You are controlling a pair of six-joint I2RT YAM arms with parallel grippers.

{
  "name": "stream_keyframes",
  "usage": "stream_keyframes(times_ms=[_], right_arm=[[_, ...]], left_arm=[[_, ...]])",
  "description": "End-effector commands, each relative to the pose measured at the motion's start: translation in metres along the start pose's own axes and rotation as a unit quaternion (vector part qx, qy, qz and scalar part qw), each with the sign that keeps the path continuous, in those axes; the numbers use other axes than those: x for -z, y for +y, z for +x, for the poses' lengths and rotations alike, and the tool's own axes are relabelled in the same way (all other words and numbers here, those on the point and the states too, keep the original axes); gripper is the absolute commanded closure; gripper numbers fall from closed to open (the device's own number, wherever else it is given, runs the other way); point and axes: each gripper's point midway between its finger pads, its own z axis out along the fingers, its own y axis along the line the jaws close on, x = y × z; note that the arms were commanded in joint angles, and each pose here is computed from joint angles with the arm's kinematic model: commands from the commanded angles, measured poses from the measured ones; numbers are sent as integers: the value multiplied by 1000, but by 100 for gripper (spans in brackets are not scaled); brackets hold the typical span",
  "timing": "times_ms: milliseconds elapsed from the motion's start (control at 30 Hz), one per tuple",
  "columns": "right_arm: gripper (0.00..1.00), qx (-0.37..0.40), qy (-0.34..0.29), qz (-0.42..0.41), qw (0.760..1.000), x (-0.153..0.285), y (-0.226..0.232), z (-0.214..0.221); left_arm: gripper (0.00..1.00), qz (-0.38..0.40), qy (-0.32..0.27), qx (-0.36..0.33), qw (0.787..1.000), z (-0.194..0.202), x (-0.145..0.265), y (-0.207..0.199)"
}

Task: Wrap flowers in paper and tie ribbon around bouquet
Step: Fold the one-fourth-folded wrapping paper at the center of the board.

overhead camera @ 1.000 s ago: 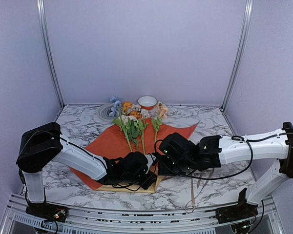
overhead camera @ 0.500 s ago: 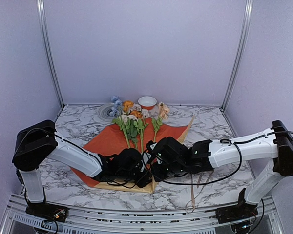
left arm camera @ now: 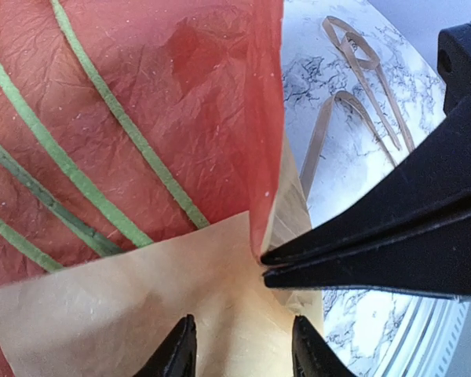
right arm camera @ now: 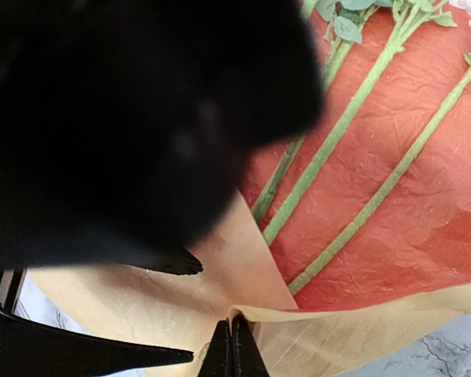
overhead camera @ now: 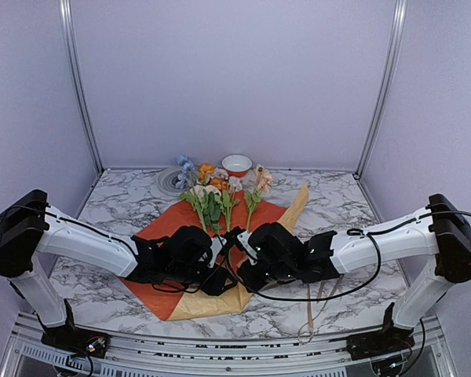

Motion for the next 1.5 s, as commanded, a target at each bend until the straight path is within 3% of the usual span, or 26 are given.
stream_keyframes(times_ms=[0,133,433,633,733,833,1100,1467], right_arm=[[100,14,47,10,999,-9,-13,32],[100,21,50,5,998,-14,-12,34],[100,33,56,1,998,-19,-8,34],[100,51,57,14,997,-18,-11,30],[100,71,53,18,996,-15,-6,24],[100,104,37,16,994,-10,11,12],[100,136,1,-33,990,-5,43,-11],[100,168,-4,-184,968,-31,107,-12]], left_arm=[[51,21,-49,16,998,-27,37,-12],[39,-22,-51,41,998,-3,62,13],[31,-21,5,73,997,57,81,30],[32,-105,27,67,992,81,64,66],[40,-124,34,68,989,80,51,72],[60,-148,39,82,985,85,44,81],[87,-135,18,104,985,86,43,81],[100,-153,-6,118,981,86,42,91]])
